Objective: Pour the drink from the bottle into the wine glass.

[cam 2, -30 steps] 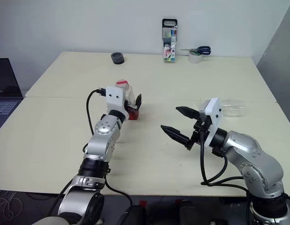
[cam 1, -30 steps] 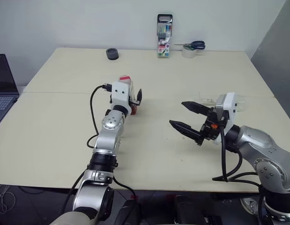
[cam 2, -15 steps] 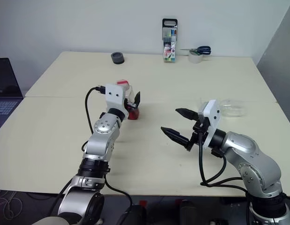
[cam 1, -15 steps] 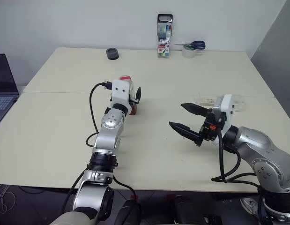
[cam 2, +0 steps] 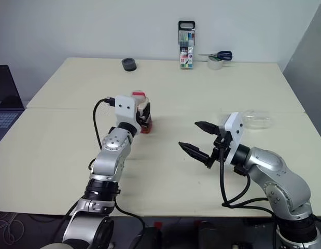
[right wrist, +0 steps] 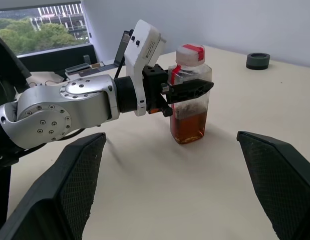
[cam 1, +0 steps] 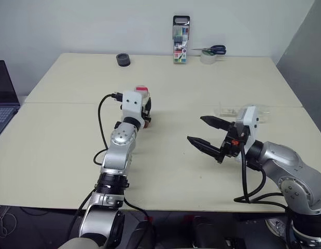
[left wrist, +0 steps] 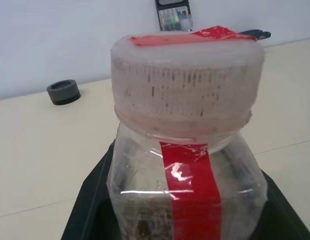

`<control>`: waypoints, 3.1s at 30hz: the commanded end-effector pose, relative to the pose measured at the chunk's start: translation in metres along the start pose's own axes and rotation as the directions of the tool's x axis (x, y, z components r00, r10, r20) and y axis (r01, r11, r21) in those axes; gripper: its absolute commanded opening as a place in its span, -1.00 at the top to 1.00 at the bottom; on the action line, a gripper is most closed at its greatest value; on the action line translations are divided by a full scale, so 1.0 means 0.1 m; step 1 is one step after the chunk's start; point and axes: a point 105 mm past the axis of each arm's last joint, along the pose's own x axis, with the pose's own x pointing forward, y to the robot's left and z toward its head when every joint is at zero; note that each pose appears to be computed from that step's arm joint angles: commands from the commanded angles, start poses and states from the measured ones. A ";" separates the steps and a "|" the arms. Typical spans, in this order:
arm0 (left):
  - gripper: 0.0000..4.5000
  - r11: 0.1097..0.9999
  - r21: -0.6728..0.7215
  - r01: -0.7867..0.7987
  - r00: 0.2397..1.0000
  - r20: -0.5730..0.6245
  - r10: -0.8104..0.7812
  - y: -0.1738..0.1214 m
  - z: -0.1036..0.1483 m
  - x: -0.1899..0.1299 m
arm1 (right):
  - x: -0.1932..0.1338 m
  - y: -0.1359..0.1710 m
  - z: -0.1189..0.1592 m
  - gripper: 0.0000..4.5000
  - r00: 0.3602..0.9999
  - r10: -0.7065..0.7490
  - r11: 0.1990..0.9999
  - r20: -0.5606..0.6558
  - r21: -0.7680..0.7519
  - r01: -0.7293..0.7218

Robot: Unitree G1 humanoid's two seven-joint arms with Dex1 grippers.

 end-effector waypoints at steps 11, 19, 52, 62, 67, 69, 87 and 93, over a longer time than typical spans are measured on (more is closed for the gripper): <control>0.21 0.761 -0.057 0.646 0.761 0.120 -0.637 -0.68 0.22 -0.26 | -0.12 0.09 0.24 -1.00 0.996 -0.074 0.991 0.043 -0.111 0.078; 0.22 0.547 0.031 0.836 0.540 0.123 -0.833 -0.95 0.31 -0.29 | -0.15 0.14 0.29 -1.00 0.990 -0.122 0.984 0.069 -0.125 0.130; 0.22 0.243 0.069 0.968 0.228 0.171 -0.958 -1.29 0.39 -0.34 | 0.13 0.10 0.41 -1.00 0.966 -0.247 0.963 0.073 -0.090 0.253; 0.22 0.223 0.089 0.971 0.207 0.163 -0.965 -1.31 0.40 -0.34 | 0.26 0.02 0.26 -1.00 0.966 -0.260 0.959 0.013 -0.114 0.260; 0.22 0.217 0.096 0.971 0.201 0.157 -0.967 -1.31 0.40 -0.35 | 0.28 -0.05 0.28 -1.00 0.954 -0.297 0.949 0.048 -0.092 0.300; 0.22 0.217 0.098 0.971 0.200 0.156 -0.967 -1.31 0.40 -0.35 | 0.29 -0.06 0.29 -1.00 0.953 -0.298 0.949 0.061 -0.084 0.303; 0.22 0.178 0.137 0.974 0.161 0.132 -0.978 -1.29 0.40 -0.42 | 0.28 -0.06 0.42 0.14 0.986 0.162 0.963 -0.045 -0.209 -0.168; 0.22 0.201 0.152 0.968 0.182 0.131 -0.974 -1.22 0.45 -0.32 | 0.23 -0.11 0.40 0.14 0.955 0.263 0.936 -0.136 -0.205 -0.287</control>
